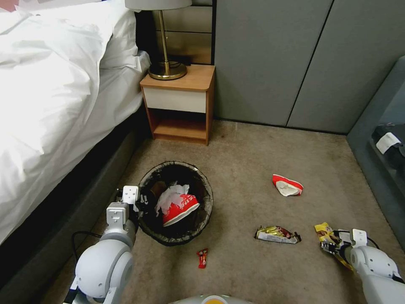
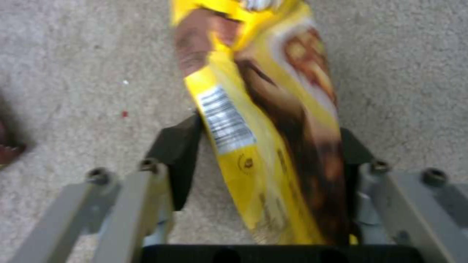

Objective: Pick up the trash bin, then pick up the garbage from the floor and place it into the trash bin.

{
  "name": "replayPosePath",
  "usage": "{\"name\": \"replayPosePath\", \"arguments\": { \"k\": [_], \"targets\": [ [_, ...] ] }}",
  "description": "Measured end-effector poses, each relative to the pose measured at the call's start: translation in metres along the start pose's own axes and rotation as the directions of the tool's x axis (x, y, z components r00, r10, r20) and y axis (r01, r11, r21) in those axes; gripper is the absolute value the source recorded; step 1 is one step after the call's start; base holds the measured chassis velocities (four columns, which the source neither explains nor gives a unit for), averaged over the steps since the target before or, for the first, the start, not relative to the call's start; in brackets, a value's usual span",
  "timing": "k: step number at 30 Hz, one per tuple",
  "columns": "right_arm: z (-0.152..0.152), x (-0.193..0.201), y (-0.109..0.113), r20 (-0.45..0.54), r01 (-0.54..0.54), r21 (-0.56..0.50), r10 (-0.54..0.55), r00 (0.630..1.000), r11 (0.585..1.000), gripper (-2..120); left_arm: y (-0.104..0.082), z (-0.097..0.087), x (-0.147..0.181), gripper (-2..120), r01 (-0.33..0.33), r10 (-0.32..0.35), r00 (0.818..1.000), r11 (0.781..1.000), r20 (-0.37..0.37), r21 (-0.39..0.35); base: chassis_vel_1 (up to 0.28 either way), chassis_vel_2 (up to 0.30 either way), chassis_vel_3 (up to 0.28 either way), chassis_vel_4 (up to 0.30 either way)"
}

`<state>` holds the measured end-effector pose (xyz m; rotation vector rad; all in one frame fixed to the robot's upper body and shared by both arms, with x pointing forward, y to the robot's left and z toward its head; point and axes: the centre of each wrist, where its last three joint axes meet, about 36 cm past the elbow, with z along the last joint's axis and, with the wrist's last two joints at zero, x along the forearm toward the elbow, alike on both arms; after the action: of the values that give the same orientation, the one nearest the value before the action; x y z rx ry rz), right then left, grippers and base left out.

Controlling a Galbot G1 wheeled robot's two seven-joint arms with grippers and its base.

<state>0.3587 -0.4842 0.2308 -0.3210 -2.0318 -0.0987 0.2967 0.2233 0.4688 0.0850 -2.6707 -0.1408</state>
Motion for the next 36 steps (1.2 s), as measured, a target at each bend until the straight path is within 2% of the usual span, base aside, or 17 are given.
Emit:
{"name": "replayPosePath", "arguments": {
  "k": [3,8,11,13,20,21,22,23,24,27,28,29,30,33,34,35,36],
  "targets": [
    [0.005,0.004,0.002,0.007,0.002,0.007,-0.002,1.0,1.0,36,0.0,0.0,-0.001,0,0.0,0.0,1.0,1.0,0.0,0.001,0.0,0.0,0.0,0.0],
    [0.006,0.015,0.006,0.032,0.01,0.023,-0.01,0.999,1.0,24,0.0,0.0,-0.001,0,-0.002,0.002,1.0,1.0,0.001,0.001,0.0,0.0,0.0,0.0],
    [0.002,0.031,0.014,0.077,0.028,0.034,-0.03,0.997,0.999,6,0.0,0.0,-0.002,0,-0.003,0.003,1.0,1.0,0.0,0.001,0.0,0.0,0.0,0.0],
    [0.001,0.037,0.016,0.094,0.033,0.033,-0.036,0.995,0.999,0,0.0,0.0,-0.002,0,-0.003,0.003,1.0,1.0,0.001,0.001,0.0,0.0,0.0,0.0],
    [-0.006,0.071,0.021,0.2,0.077,0.021,-0.08,0.976,0.997,0,-0.001,0.0,-0.002,0,-0.003,0.003,1.0,1.0,0.001,0.003,0.0,0.0,0.0,0.0],
    [-0.008,0.078,0.02,0.239,0.11,0.024,-0.113,0.964,0.994,0,-0.001,0.0,-0.002,0,-0.003,0.003,1.0,1.0,0.001,0.003,0.0,0.0,0.0,0.0],
    [-0.01,0.085,0.018,0.307,0.167,0.039,-0.171,0.936,0.985,0,-0.001,0.0,-0.002,0,-0.003,0.003,1.0,1.0,0.0,0.003,0.0,0.0,0.0,0.0],
    [-0.011,0.089,0.013,0.39,0.222,0.082,-0.237,0.89,0.972,0,-0.001,0.0,-0.002,0,-0.004,0.004,1.0,1.0,0.0,0.003,0.0,0.0,0.0,0.0],
    [-0.011,0.089,0.013,0.39,0.222,0.082,-0.237,0.89,0.972,0,-0.001,0.0,-0.002,0,-0.004,0.004,1.0,1.0,0.0,0.003,0.0,0.0,0.0,0.0],
    [-0.019,0.106,0.005,0.541,0.332,0.281,-0.434,0.72,0.9,0,-0.001,0.0,-0.002,0,-0.004,0.004,1.0,1.0,-0.001,0.003,0.0,0.0,0.0,0.0],
    [-0.019,0.106,0.005,0.541,0.332,0.281,-0.434,0.72,0.9,0,-0.001,0.0,-0.002,0,-0.004,0.004,1.0,1.0,-0.001,0.003,0.0,0.0,0.0,0.0],
    [-0.025,0.118,0.007,0.565,0.351,0.347,-0.492,0.662,0.87,0,-0.001,0.0,-0.002,0,-0.004,0.004,1.0,1.0,-0.001,0.002,0.0,0.0,0.0,0.0],
    [-0.025,0.118,0.007,0.565,0.351,0.347,-0.492,0.662,0.87,0,-0.001,0.0,-0.002,0,-0.004,0.004,1.0,1.0,-0.001,0.002,0.0,0.0,0.0,0.0],
    [-0.047,0.162,0.026,0.605,0.36,0.49,-0.607,0.515,0.794,0,-0.001,0.0,-0.002,0,-0.004,0.004,1.0,1.0,0.001,0.001,0.0,0.0,0.0,0.0],
    [-0.047,0.162,0.026,0.605,0.36,0.49,-0.607,0.515,0.794,0,-0.001,0.0,-0.002,0,-0.004,0.004,1.0,1.0,0.001,0.001,0.0,0.0,0.0,0.0],
    [-0.056,0.181,0.037,0.616,0.345,0.53,-0.631,0.472,0.775,0,-0.001,-0.001,-0.001,0,-0.004,0.004,1.0,1.0,0.002,0.001,0.0,0.0,0.0,0.0],
    [-0.062,0.192,0.044,0.621,0.333,0.552,-0.644,0.447,0.764,0,-0.001,-0.001,-0.001,0,-0.004,0.004,1.0,1.0,0.003,0.001,0.0,0.0,0.0,0.0]
  ]
}}
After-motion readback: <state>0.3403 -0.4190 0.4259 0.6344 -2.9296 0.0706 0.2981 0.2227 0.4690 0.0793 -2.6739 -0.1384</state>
